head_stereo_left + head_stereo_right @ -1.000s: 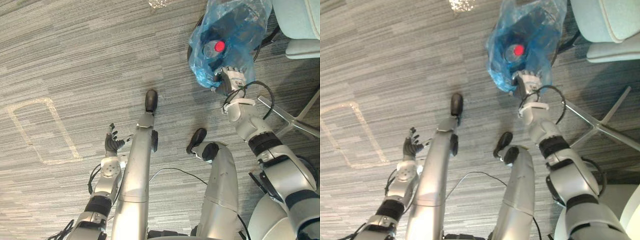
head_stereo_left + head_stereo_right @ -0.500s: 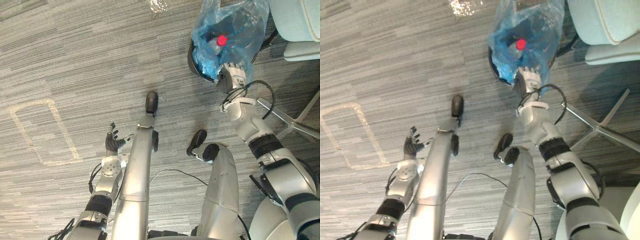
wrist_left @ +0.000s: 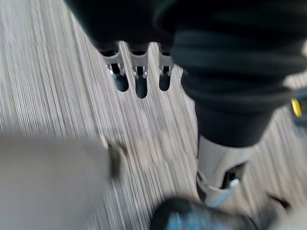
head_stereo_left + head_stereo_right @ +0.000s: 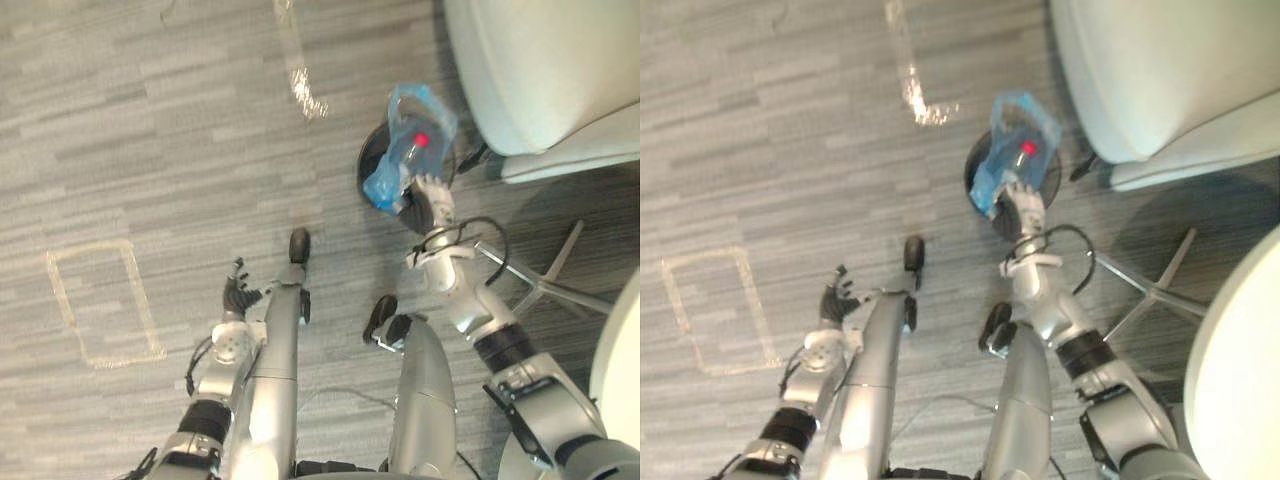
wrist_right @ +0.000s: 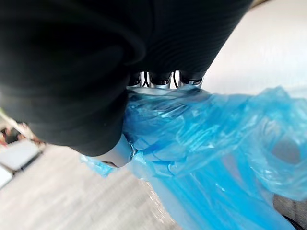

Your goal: Gather rubbish on tea table into small bin, then transfer packed bag to large trash can.

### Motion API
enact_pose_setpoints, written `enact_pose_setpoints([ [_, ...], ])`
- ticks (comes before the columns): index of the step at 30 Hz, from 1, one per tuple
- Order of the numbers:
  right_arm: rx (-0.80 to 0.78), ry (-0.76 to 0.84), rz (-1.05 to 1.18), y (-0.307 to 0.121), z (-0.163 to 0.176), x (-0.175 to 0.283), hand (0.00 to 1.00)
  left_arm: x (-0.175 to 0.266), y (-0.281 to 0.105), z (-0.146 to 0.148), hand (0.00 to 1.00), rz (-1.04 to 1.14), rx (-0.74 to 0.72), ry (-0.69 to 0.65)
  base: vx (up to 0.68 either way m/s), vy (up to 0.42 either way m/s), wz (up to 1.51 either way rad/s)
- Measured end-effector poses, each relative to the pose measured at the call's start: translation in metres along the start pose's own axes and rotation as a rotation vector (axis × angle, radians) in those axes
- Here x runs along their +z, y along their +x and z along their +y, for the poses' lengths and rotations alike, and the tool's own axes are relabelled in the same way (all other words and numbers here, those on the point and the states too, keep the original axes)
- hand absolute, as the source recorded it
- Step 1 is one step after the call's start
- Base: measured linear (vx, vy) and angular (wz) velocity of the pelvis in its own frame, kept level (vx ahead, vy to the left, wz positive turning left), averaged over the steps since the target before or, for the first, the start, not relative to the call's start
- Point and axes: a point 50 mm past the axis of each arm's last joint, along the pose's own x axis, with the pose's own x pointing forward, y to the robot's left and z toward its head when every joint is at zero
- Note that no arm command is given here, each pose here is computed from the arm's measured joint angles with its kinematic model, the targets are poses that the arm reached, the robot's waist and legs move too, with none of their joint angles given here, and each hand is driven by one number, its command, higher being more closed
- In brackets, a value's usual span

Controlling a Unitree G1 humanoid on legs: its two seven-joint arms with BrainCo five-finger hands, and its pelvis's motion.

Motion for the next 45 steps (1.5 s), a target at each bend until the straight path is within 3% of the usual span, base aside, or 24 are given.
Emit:
enact_pose_setpoints([
  [9,0.223,0.122,0.165,-0.060,0.052,-0.015,1.00,-0.065,-0.031,0.002,0.00,0.243,-0.076,0.158,0.11,-0.054,-0.03],
  [17,0.286,0.151,0.238,-0.083,0.057,-0.030,1.00,-0.092,-0.052,0.007,0.00,0.348,-0.096,0.207,0.10,-0.014,-0.11],
  [29,0.290,0.106,0.099,-0.077,0.013,-0.034,1.00,-0.068,-0.051,0.016,0.00,0.217,-0.128,0.229,-0.02,0.024,-0.13],
  [35,0.302,0.155,0.081,-0.077,0.005,-0.036,1.00,-0.051,-0.051,0.005,0.00,0.132,-0.183,0.231,-0.04,0.004,-0.11],
  [45,0.313,0.372,0.026,-0.071,0.003,-0.015,1.00,0.000,-0.053,-0.026,0.00,-0.151,-0.330,0.313,-0.02,-0.006,-0.03],
])
